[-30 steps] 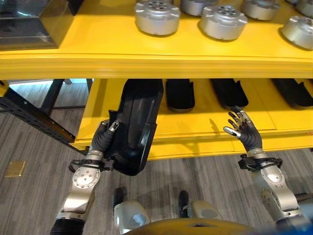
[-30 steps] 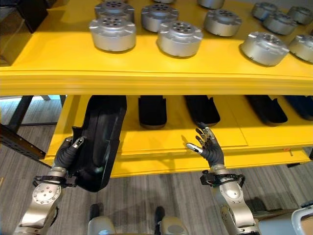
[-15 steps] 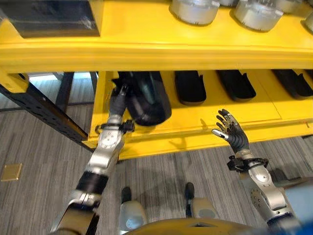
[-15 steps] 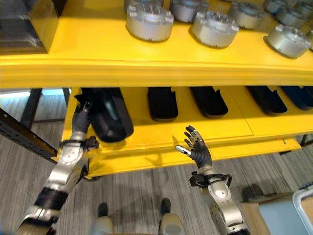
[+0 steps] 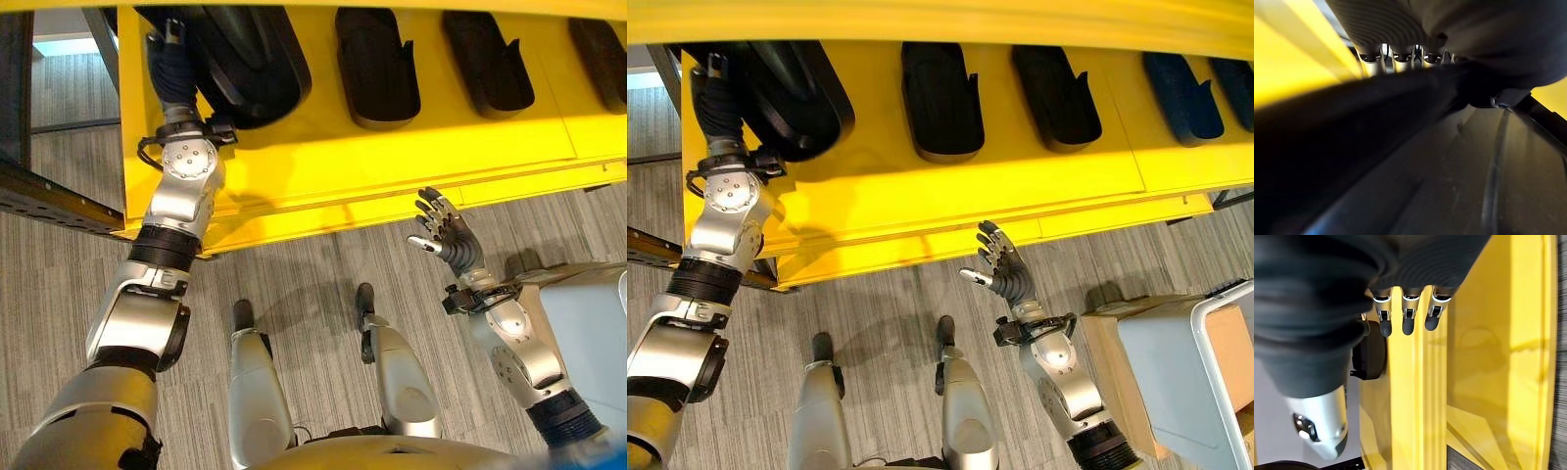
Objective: Move parts from the plastic box to the shelf.
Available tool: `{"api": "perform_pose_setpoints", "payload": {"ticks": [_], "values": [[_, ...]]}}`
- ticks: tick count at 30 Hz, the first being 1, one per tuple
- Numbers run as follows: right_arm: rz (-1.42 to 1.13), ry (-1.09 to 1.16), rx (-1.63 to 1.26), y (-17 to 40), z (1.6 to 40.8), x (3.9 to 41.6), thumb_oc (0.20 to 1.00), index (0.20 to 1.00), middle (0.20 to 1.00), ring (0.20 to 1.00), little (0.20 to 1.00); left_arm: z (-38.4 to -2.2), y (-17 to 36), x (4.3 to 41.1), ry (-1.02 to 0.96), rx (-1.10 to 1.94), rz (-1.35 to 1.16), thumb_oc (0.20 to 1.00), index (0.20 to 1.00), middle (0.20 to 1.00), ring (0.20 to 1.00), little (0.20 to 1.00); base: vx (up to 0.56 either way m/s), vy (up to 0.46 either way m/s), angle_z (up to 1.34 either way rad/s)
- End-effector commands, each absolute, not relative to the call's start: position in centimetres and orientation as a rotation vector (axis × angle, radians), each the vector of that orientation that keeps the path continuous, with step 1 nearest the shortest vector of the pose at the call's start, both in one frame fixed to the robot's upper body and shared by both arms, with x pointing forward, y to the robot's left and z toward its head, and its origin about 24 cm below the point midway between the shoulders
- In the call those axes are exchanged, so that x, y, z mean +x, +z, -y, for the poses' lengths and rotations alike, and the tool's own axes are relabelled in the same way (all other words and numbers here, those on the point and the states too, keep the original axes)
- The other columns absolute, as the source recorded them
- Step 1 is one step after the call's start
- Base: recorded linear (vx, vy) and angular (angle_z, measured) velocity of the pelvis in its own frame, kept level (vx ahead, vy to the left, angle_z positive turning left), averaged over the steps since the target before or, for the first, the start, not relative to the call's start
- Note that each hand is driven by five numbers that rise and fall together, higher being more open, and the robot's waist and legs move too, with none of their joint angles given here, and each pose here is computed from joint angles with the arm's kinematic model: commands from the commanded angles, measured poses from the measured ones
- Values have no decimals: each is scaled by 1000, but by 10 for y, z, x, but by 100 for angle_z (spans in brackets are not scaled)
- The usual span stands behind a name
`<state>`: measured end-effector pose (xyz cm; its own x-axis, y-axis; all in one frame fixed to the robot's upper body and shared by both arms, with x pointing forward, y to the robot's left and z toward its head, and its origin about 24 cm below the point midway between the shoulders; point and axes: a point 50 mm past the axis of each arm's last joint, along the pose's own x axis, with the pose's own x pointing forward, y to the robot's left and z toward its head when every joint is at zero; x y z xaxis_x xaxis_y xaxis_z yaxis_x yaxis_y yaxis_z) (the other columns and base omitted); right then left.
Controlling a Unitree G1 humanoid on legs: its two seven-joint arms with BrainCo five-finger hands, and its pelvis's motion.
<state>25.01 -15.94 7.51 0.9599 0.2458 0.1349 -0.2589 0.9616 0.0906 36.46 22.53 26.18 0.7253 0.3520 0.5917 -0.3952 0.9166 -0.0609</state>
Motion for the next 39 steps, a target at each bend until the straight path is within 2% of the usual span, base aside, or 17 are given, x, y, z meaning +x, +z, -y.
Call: {"api": "perform_pose_setpoints", "payload": {"ticks": [1,11,15,25,39], "values": [[271,274,109,104,170,245,1000,1000,1000,1000,1000,-230,313,353,433,97,849,200,200,200,200,200,-31,-21,1],[262,286,101,103,180,240,1000,1000,1000,1000,1000,-247,316,359,488,375,774,200,200,200,200,200,-22,-7,3],[268,286,95,105,184,240,1000,1000,1000,1000,1000,-252,300,363,487,468,702,200,200,200,200,200,-11,5,2],[275,305,98,108,179,242,1000,1000,1000,1000,1000,-270,254,370,519,384,524,200,200,200,200,200,-2,3,0],[268,322,92,108,177,241,1000,1000,1000,1000,1000,-282,239,372,555,376,435,200,200,200,200,200,0,0,0]]}}
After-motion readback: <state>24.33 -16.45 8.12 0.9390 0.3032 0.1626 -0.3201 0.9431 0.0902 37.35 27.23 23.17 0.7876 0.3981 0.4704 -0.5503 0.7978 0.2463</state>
